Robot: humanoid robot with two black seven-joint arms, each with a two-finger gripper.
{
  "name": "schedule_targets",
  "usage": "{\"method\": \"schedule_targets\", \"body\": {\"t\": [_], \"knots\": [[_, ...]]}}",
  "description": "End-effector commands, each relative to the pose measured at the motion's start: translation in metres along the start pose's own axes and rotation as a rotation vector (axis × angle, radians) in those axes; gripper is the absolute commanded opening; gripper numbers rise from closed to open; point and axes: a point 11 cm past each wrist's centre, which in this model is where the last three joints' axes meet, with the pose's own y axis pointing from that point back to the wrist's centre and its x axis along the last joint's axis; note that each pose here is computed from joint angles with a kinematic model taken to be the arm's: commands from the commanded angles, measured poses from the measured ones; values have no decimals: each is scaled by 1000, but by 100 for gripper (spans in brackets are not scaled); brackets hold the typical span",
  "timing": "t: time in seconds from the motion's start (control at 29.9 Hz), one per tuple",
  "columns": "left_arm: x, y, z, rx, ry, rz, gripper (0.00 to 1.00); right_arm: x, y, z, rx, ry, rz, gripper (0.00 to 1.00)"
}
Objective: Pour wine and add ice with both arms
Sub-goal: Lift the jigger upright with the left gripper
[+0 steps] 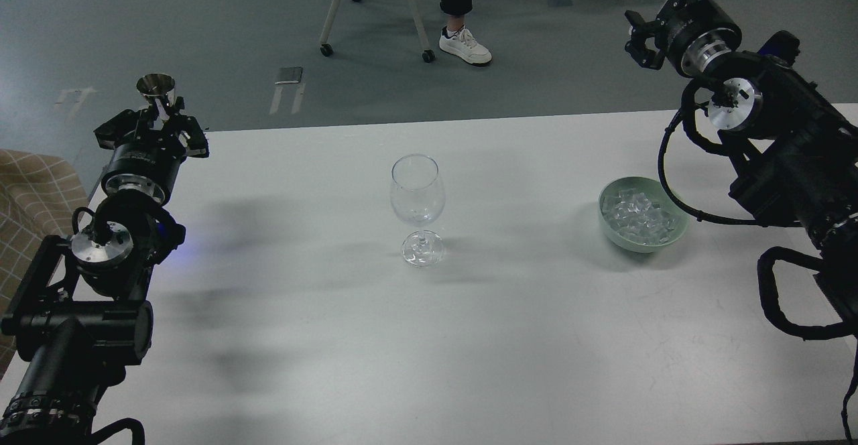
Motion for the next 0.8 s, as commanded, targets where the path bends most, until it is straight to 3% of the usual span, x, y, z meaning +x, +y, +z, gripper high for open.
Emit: {"method": "schedule_targets", "body": {"t": [0.0,0.13,0.77], "knots": [[-12,-1,0,6,-4,-34,13,1,1,2,-4,-2,2,100],[-20,2,-5,19,-11,-50,0,2,1,5,-8,-1,4,100],[-23,29,-37,133,-18,-83,0,6,3,-7,14,11,-1,100]]}}
